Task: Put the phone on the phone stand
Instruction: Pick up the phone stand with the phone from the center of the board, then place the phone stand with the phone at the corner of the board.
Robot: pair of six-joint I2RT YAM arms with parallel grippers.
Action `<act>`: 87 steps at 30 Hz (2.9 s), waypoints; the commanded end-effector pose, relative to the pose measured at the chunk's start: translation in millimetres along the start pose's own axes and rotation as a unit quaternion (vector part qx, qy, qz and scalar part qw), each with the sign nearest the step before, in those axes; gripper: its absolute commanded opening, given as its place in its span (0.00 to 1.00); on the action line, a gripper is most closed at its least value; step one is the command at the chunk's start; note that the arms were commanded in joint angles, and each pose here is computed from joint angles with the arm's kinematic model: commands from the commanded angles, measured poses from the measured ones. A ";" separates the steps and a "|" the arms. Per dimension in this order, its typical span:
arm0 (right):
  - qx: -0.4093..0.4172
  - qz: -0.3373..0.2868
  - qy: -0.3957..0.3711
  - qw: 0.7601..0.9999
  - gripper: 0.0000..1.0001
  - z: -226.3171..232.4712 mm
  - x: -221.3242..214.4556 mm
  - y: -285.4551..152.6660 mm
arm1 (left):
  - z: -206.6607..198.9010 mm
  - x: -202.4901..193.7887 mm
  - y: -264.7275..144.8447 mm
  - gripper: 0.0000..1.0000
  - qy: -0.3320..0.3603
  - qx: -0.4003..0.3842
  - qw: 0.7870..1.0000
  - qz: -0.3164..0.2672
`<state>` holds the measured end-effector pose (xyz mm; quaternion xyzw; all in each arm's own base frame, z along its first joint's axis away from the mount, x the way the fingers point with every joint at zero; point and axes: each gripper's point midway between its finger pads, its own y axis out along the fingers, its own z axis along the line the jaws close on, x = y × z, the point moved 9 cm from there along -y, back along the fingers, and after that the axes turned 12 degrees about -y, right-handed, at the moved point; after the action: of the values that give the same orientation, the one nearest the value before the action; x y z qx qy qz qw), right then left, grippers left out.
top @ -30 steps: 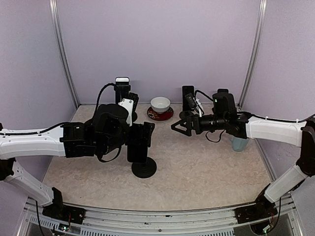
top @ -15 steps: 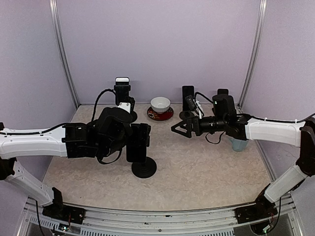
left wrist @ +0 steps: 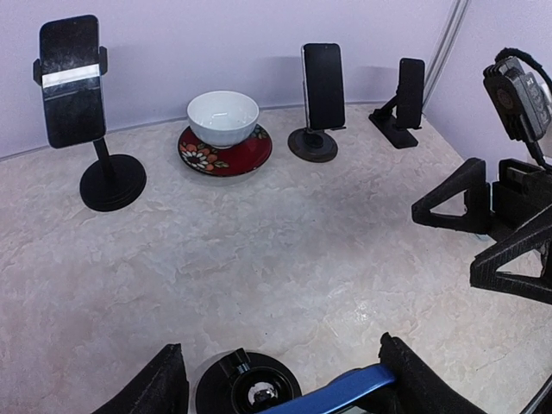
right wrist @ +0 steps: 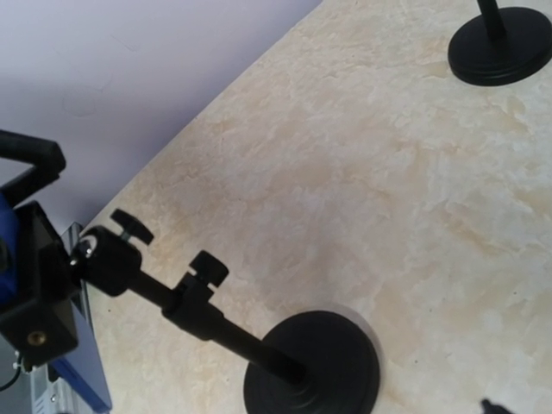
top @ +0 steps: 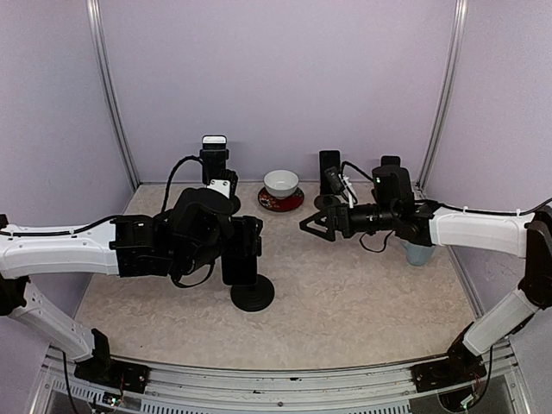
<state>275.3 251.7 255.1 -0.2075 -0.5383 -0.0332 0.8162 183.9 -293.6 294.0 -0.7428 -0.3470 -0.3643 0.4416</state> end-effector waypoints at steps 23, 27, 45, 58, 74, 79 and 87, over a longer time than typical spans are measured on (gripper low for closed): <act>-0.002 0.001 0.006 1.000 1.00 -7.9 -7.6 1.4 | 30.9 62.8 -22.0 0.57 -0.016 0.030 0.994 -0.100; -0.002 0.002 0.007 1.000 1.00 -8.7 -8.3 1.6 | 38.7 71.8 -22.2 0.57 -0.018 0.034 0.993 -0.112; -0.002 0.006 0.009 1.000 1.00 -13.1 -10.5 0.1 | 83.3 114.1 -12.7 0.58 -0.010 0.057 0.988 -0.141; -0.001 0.007 0.009 1.000 1.00 -15.6 -11.9 -1.1 | 129.0 137.6 0.6 0.54 -0.018 0.086 0.984 -0.153; 0.003 0.009 0.013 1.000 1.00 -18.1 -19.1 -1.8 | 193.5 189.8 7.0 0.53 -0.047 0.106 0.971 -0.208; -0.001 0.008 0.011 1.000 1.00 -17.5 -21.5 -6.9 | 203.8 202.7 8.6 0.53 -0.041 0.118 0.968 -0.218; -0.008 0.010 0.011 1.000 1.00 -16.9 -24.8 -16.1 | 206.9 214.8 17.2 0.53 -0.024 0.116 0.968 -0.220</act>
<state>279.1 234.2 223.8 -0.2231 -0.5126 -0.0247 0.8288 347.1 -68.9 338.4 -0.6312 -0.4982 -0.3189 0.5016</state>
